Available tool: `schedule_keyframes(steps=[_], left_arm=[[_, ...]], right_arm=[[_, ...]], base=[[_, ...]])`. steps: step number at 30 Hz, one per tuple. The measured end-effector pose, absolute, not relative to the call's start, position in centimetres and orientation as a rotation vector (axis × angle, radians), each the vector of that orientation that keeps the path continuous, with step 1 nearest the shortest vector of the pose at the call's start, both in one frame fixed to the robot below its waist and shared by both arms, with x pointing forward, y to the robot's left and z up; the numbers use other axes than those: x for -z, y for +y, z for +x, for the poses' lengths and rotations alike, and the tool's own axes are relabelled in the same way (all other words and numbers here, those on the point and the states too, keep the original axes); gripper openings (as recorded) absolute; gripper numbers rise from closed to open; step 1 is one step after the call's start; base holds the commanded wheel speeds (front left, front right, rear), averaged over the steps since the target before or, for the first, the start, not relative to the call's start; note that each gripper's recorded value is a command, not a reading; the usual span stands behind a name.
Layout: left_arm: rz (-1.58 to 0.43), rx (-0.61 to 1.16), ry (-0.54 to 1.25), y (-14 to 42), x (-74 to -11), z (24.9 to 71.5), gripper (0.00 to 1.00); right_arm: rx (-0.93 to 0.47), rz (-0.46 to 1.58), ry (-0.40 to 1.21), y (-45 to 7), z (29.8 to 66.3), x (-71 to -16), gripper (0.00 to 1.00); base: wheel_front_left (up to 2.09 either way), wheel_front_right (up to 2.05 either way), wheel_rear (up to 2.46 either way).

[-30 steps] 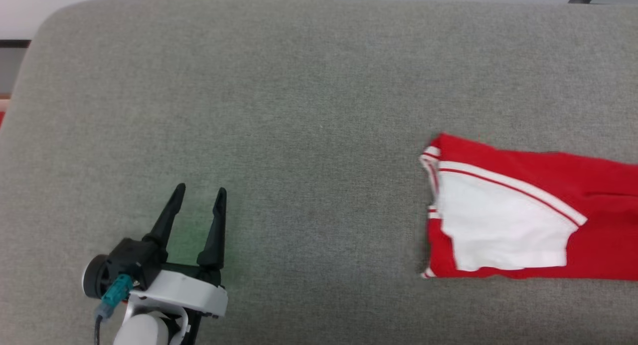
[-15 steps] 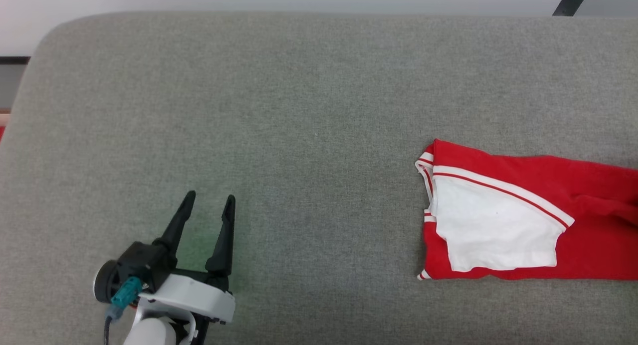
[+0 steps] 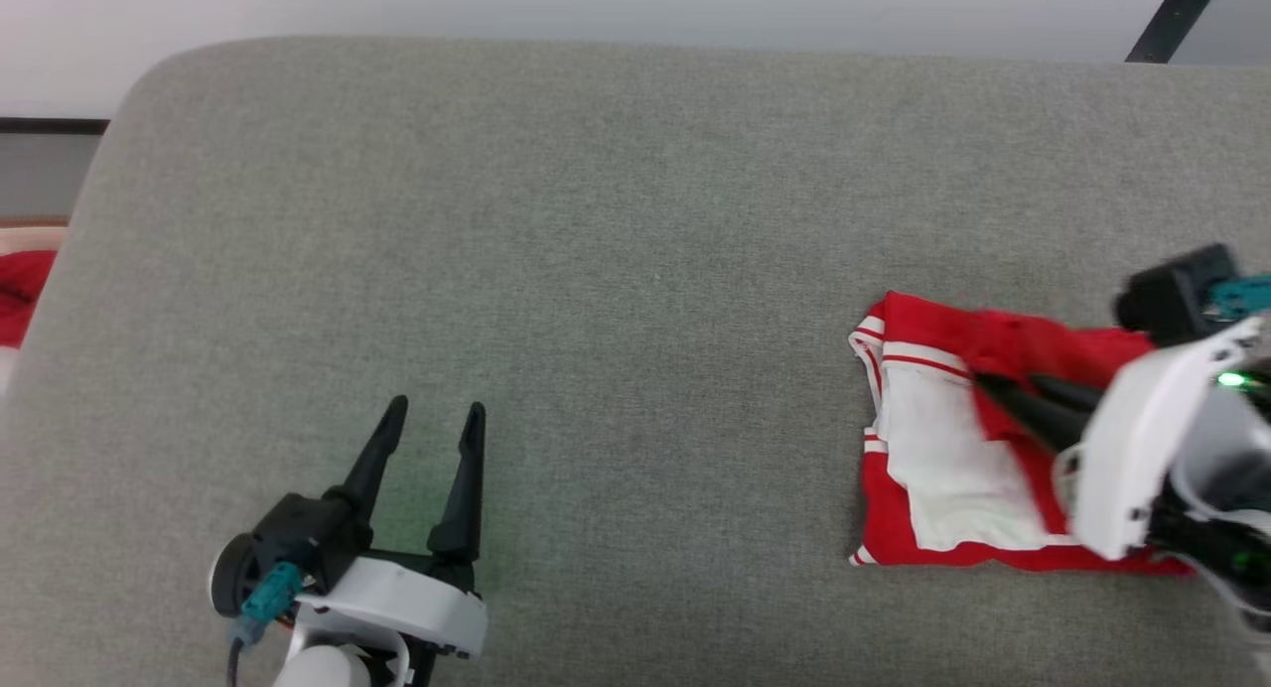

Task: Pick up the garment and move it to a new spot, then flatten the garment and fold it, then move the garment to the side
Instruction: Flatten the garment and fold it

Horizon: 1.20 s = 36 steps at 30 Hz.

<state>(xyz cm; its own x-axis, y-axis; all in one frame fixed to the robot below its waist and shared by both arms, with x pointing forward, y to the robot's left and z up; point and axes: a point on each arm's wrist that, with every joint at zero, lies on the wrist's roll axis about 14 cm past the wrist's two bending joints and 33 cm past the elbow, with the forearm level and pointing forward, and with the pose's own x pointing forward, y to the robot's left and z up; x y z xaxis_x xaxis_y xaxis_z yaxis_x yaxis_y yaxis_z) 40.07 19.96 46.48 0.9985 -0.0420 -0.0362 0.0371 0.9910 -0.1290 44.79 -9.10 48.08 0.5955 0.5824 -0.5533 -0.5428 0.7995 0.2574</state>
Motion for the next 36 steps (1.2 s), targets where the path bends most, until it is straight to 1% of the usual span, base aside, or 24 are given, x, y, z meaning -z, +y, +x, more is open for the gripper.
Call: schedule_keyframes(steps=[5, 8, 12, 13, 14, 15, 16, 17, 18, 21, 24, 29, 36], left_arm=[[-0.141, 0.033, 0.043, 19.9, -46.4, 39.8, 1.00], [-0.140, 0.030, 0.044, 20.0, -46.4, 39.7, 1.00], [-0.143, 0.023, 0.048, 20.2, -46.3, 39.5, 1.00], [-0.144, 0.019, 0.048, 20.4, -46.3, 39.4, 1.00], [-0.144, 0.017, 0.050, 20.4, -46.2, 39.4, 1.00], [-0.144, 0.018, 0.053, 20.4, -46.1, 39.4, 1.00], [-0.146, 0.020, 0.056, 20.3, -46.0, 39.4, 1.00], [-0.152, 0.021, 0.060, 20.2, -45.9, 39.4, 1.00], [-0.169, 0.016, 0.062, 20.3, -45.8, 39.4, 1.00], [-0.189, 0.014, 0.065, 20.2, -45.7, 39.4, 1.00], [-0.193, 0.027, 0.066, 19.9, -45.7, 39.5, 1.00], [-0.191, 0.056, 0.061, 19.4, -46.0, 39.6, 1.00], [-0.175, 0.105, 0.060, 18.6, -46.3, 40.0, 1.00]], right_arm=[[-0.760, 0.081, 0.666, -4.7, 44.2, -48.0, 0.00], [-0.778, 0.068, 0.660, -3.5, 44.5, -47.6, 0.00], [-0.797, 0.074, 0.691, -2.4, 44.2, -46.2, 0.00], [-0.800, 0.074, 0.694, -2.3, 44.2, -46.0, 0.07], [-0.796, 0.076, 0.698, -2.4, 44.2, -45.8, 0.07], [-0.789, 0.083, 0.698, -2.5, 44.3, -45.6, 0.28], [-0.782, 0.089, 0.694, -2.6, 44.4, -45.6, 0.46], [-0.773, 0.098, 0.691, -2.8, 44.5, -45.6, 0.98], [-0.764, 0.117, 0.687, -3.0, 44.6, -45.6, 1.00], [-0.721, 0.164, 0.655, -3.9, 45.1, -46.2, 1.00], [-0.649, 0.198, 0.601, -5.8, 46.0, -46.9, 1.00], [-0.505, 0.183, 0.530, -10.4, 46.3, -47.0, 1.00], [-0.295, 0.128, 0.423, -17.9, 45.7, -47.0, 1.00]], base=[[0.00, 0.00, 0.00], [0.00, 0.00, 0.00], [0.00, 0.00, 0.00], [0.00, 0.00, 0.00], [0.00, 0.00, 0.00], [0.00, 0.00, 0.00], [0.00, 0.00, 0.00], [0.00, 0.00, 0.00], [0.00, 0.00, 0.00], [0.00, 0.00, 0.00], [0.00, 0.00, 0.00], [0.00, 0.00, 0.00], [0.00, 0.00, 0.00]])
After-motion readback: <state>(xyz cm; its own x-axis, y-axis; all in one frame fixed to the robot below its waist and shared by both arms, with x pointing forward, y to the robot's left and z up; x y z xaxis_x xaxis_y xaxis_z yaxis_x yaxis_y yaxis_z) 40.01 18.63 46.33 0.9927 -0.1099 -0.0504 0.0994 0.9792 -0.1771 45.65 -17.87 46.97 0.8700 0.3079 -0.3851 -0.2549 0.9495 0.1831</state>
